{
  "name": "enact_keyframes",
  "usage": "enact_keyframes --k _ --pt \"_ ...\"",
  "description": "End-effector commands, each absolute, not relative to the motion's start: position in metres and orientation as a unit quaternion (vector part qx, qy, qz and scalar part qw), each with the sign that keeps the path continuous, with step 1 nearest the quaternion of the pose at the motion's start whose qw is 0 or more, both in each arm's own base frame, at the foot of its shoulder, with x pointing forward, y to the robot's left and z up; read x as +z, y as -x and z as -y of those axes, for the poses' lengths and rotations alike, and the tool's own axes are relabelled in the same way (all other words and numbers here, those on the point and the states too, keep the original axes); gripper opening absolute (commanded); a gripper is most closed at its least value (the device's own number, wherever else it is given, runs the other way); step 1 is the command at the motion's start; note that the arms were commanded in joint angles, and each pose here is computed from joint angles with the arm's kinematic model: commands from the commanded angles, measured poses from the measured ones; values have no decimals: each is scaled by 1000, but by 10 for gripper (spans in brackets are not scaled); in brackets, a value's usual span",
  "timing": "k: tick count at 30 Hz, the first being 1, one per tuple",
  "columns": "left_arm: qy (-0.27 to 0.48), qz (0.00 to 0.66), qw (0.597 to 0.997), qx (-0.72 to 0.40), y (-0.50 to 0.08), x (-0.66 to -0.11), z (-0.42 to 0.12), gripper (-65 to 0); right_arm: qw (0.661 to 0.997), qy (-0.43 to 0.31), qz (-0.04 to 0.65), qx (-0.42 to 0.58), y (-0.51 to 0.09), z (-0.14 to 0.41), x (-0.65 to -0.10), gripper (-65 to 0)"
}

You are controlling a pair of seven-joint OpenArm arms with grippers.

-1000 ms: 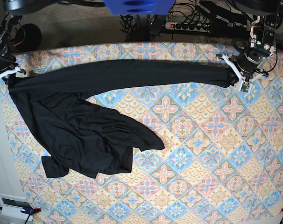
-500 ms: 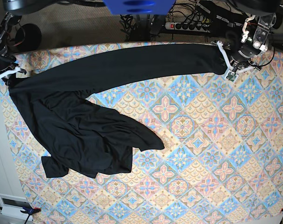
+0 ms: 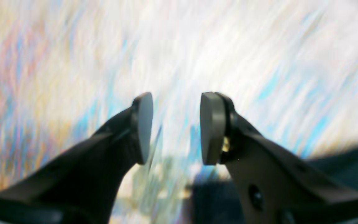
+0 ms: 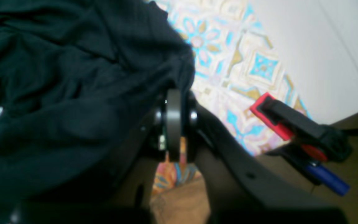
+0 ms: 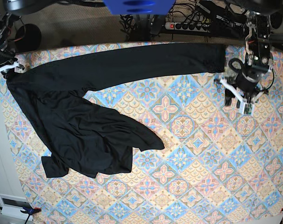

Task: Layout the t-shirt on the table in an organized manner, then fold the t-shirt properly
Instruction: 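Release the sleeve with the left gripper and reach to the shirt hem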

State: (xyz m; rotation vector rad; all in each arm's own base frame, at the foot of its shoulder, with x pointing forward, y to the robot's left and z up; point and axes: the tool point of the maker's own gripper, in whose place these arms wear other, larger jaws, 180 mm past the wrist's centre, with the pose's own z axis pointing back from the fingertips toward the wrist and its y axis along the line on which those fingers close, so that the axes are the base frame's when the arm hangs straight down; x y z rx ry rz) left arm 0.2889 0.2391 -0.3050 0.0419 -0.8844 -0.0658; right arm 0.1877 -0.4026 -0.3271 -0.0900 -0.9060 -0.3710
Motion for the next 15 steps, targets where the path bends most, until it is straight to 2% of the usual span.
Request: enact_keyframes --k 1,5,11,15 --pt "-17 449 893 -24 -304 -291 -237 -405 873 55 456 -165 -194 410 -311 -650" --pt "36 448 893 -20 -349 -290 -200 -405 873 54 456 -165 -194 409 -311 -650" --pt "114 414 903 -25 -406 -316 -134 -404 873 55 455 -165 -194 409 -311 -650" --pt "124 391 911 -34 -432 -345 -102 -403 872 55 458 -162 -195 408 -309 -650"
